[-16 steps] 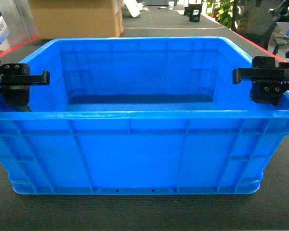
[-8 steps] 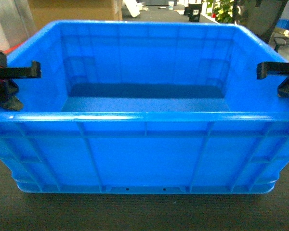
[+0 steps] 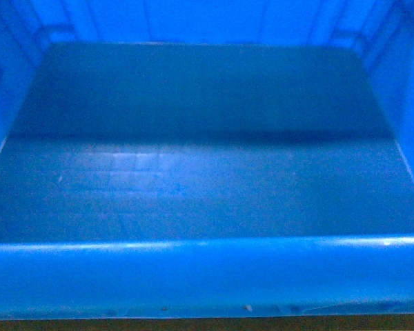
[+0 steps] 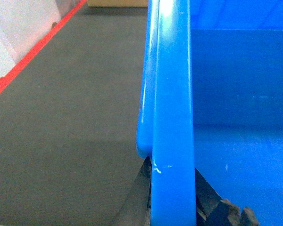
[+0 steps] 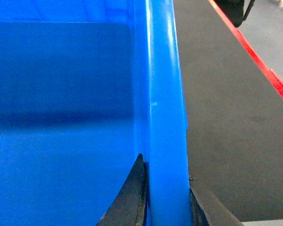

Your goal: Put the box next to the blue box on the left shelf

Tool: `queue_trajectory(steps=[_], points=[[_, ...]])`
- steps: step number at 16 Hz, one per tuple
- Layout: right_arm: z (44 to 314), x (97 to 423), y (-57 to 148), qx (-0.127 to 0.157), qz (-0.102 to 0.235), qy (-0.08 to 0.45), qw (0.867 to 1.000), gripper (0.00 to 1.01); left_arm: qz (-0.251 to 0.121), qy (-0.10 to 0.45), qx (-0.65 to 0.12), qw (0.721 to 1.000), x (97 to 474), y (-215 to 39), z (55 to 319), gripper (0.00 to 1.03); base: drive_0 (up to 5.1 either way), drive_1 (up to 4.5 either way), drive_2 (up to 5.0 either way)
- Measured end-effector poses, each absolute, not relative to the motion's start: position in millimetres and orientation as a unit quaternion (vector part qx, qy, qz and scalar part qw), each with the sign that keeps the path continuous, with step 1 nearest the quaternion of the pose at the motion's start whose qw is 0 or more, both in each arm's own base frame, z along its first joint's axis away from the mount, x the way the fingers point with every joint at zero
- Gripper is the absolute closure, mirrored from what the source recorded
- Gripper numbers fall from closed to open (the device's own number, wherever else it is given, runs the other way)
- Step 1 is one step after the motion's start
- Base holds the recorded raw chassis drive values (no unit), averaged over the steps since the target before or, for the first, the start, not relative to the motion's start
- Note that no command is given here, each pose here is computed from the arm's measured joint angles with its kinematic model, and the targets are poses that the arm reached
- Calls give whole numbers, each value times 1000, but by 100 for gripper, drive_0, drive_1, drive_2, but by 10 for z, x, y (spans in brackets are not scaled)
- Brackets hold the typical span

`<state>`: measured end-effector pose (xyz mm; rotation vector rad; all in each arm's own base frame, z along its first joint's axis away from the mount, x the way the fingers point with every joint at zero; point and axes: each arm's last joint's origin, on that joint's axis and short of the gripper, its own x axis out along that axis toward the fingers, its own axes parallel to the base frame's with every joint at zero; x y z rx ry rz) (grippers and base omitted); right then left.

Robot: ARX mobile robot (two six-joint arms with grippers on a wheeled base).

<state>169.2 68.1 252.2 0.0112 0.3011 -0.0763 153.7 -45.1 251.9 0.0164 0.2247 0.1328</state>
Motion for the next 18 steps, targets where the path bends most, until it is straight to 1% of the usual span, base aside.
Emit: queue_trajectory(steps=[2,3,4,8,18], points=[[2602,1509,667,-1,-42,121,992,90,65,93,1,993,1312,-478,2562,94,0,0,0],[2603,1458,663,-7,-47,112,993,90,65,90,1,994,1263,-488,2532,94,0,0,0],[2614,1448,657,-8,-47,108,993,90,66,89,-1,994,1252,-485,2528,94,0,0,0],[2559,1471,669,-19,-48,122,991,90,65,101,2,993,1275,-497,2490,94,0,0,0],[2564,1469,668,-17,-49,119,992,90,66,98,0,993,1270,-494,2498,94,0,0,0]])
